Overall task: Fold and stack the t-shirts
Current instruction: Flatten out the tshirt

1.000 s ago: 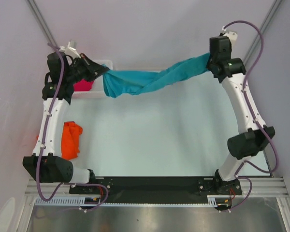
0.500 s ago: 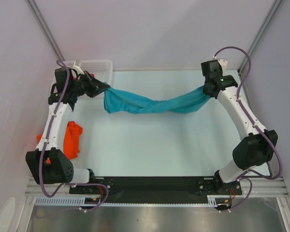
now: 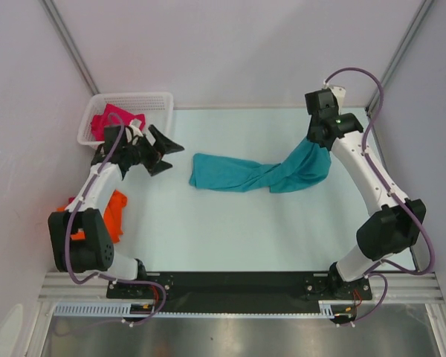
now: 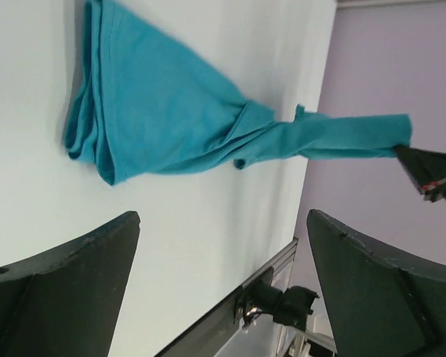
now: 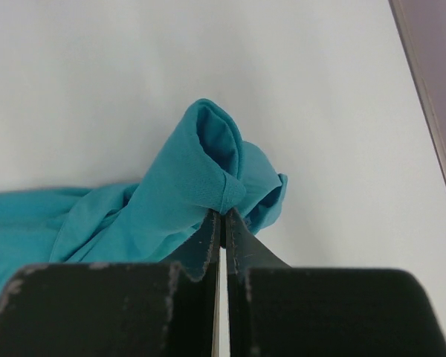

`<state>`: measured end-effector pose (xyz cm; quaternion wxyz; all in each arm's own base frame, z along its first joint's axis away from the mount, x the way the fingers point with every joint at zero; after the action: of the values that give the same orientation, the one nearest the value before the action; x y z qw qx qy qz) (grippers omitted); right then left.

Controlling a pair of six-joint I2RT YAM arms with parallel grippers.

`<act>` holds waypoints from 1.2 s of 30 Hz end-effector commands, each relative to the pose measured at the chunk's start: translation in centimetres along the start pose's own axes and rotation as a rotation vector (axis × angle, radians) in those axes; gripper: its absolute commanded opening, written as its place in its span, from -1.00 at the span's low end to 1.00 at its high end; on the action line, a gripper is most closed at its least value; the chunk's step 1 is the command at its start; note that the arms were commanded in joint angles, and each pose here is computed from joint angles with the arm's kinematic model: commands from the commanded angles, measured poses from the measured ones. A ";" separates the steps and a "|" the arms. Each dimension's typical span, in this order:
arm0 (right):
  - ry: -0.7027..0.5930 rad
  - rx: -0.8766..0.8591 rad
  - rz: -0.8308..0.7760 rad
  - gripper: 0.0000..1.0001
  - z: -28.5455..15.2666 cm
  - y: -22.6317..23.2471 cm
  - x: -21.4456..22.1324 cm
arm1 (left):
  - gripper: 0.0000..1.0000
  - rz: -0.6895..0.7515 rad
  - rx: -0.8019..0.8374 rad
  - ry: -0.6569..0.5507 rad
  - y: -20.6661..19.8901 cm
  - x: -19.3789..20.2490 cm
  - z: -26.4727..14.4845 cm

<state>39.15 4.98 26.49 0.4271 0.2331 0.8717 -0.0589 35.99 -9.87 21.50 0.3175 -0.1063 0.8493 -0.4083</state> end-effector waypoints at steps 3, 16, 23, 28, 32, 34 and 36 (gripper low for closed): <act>-0.014 -0.021 0.007 -1.00 0.0 1.5 0.1 | 0.99 0.069 0.016 0.086 0.1 4.2 2.5; 0.004 -0.018 -0.039 -1.00 -0.1 1.5 1.4 | 0.98 0.167 -0.094 0.211 2.8 11.6 7.8; 0.007 -0.015 -0.046 -1.00 -0.2 1.2 1.6 | 0.98 0.212 -0.298 0.133 5.2 10.1 6.8; -0.002 -0.021 -0.042 -1.00 -0.6 1.2 1.2 | 0.95 0.218 -0.353 0.096 6.1 9.2 7.2; -0.001 -0.013 -0.052 -1.00 -0.6 1.1 1.3 | 0.89 0.182 -0.340 0.116 6.8 10.0 8.2; -0.001 -0.006 -0.057 -1.00 -0.6 1.0 1.4 | 0.86 0.173 -0.328 0.117 6.9 10.2 8.6; 0.006 -0.002 -0.059 -1.00 -0.4 0.9 1.6 | 0.84 0.170 -0.322 0.125 7.0 10.6 8.9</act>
<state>38.73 6.90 24.14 0.4040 0.2039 0.8894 -0.0650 33.00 -15.08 7.44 0.2615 -0.0586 0.9337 -0.2373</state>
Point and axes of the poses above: each gripper's point midway between its finger pads, its own z axis out along the fingers, its own y axis along the line the jaws close on, x = y × z, the point moved 2 cm from there along -z, back along the fingers, and after that the axes turned 12 degrees about z, right-handed, at the moved point
